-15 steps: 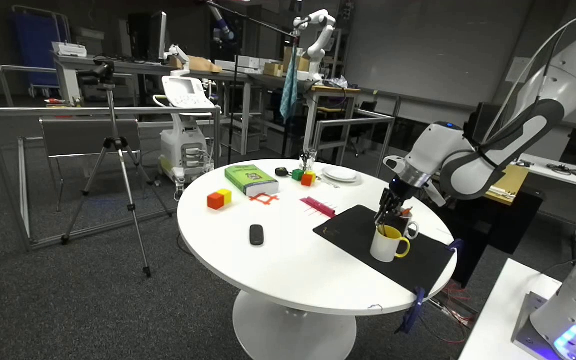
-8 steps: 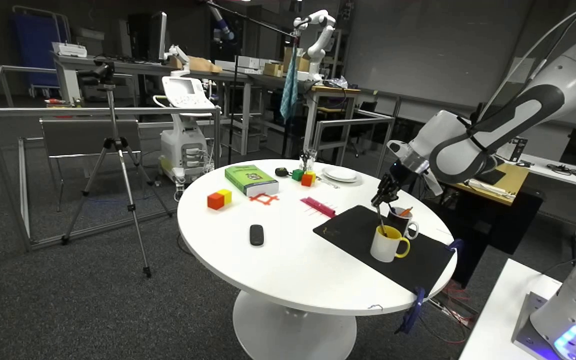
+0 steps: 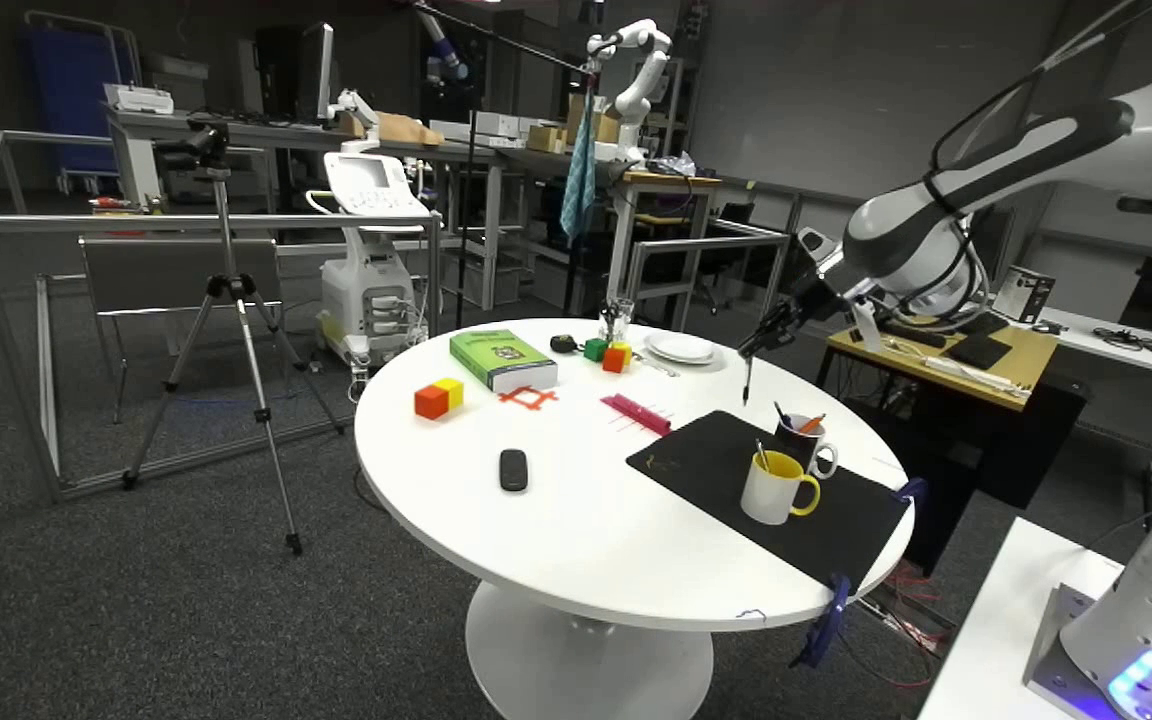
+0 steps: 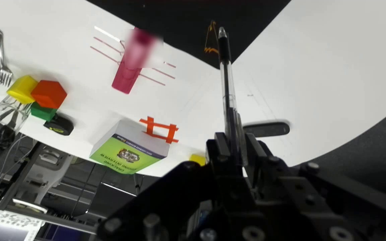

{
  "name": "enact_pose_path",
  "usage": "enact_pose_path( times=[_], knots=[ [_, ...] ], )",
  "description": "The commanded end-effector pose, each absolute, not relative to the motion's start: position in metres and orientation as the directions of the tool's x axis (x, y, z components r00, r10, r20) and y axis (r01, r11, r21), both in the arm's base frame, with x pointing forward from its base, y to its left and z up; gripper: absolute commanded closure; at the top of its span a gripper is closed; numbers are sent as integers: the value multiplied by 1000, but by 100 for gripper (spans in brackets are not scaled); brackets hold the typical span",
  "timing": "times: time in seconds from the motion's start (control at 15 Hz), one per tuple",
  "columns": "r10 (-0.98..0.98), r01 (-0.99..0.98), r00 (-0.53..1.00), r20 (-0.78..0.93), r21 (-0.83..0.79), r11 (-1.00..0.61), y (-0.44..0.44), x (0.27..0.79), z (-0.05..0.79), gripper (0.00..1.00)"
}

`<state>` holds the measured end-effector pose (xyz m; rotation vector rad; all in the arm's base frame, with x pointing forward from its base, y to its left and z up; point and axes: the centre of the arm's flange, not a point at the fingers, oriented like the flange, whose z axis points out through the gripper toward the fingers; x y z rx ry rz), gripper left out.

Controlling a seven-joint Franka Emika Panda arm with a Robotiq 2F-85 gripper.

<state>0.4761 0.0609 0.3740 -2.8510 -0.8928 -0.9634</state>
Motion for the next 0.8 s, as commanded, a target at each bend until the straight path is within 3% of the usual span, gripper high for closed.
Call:
enact_pose_path(
  times=[0.0,0.53,0.6,0.73],
  knots=[
    [471,478,619,629,175,-861,18,426,433,96],
    [455,401,703,547,224,-888,-105,343,481,96],
    [446,405,694,565,206,-891,-84,371,467,83],
    [433,390,704,562,203,-898,-102,355,470,83]
  ],
)
